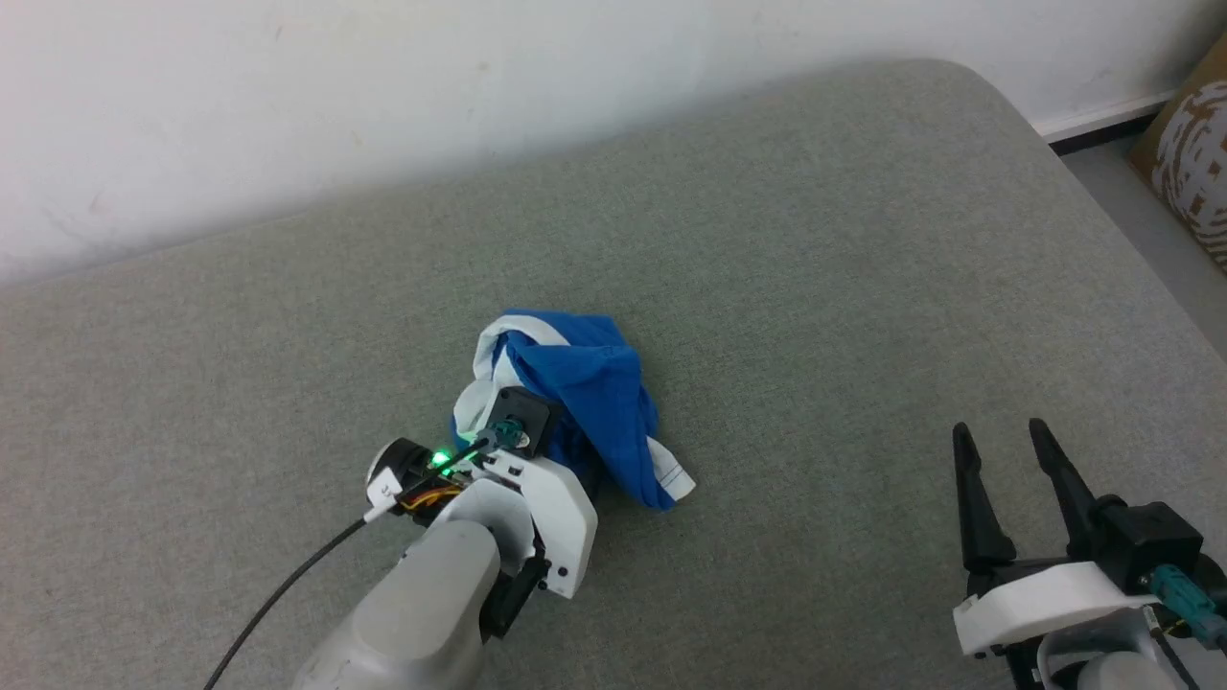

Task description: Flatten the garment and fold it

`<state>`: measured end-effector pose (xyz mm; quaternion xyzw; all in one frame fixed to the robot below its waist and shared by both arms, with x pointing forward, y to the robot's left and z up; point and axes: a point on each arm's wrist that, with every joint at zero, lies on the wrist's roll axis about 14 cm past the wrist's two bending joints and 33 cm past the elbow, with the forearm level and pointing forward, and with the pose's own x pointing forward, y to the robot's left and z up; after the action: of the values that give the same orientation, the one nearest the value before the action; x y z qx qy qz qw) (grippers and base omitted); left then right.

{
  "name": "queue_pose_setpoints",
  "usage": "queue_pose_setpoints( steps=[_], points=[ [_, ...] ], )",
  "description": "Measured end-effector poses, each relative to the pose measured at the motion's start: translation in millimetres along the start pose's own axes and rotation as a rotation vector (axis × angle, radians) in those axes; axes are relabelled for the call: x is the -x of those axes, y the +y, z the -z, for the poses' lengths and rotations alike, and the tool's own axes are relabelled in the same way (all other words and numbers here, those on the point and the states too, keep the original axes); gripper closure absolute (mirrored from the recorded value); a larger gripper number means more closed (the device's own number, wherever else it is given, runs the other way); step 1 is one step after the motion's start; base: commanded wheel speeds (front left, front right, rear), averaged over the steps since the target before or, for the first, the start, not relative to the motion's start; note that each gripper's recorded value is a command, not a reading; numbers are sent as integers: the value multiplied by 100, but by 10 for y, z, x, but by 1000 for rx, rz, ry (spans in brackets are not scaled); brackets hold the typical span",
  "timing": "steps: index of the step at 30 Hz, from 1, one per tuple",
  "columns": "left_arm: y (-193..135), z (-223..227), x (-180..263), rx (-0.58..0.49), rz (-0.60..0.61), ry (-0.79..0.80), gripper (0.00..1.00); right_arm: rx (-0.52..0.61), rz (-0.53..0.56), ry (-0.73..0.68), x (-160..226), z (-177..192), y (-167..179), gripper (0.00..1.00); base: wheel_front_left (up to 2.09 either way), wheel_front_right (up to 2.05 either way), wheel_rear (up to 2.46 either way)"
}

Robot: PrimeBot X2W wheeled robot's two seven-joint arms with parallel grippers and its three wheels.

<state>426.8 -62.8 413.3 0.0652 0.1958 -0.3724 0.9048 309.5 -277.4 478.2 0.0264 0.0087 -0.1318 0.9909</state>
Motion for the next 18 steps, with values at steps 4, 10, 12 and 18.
queue_pose_setpoints(
  steps=[4, 10, 12, 18],
  points=[
    [-26, -39, 20, 6, 3, -38, 0, -1, -4, 4, 7, 17, 11, 0, 0, 0, 0],
    [16, -303, 174, 30, -24, -164, 0, 13, -21, -13, -13, -25, 43, 0, 0, 0, 0],
    [76, -395, 279, 53, -50, -215, 0, 13, -32, -14, -8, -22, 71, 0, 0, 0, 0],
    [451, -495, 786, 131, -200, -353, 0, 8, -93, -29, -26, -46, 252, 0, 0, 0, 0]
  ],
)
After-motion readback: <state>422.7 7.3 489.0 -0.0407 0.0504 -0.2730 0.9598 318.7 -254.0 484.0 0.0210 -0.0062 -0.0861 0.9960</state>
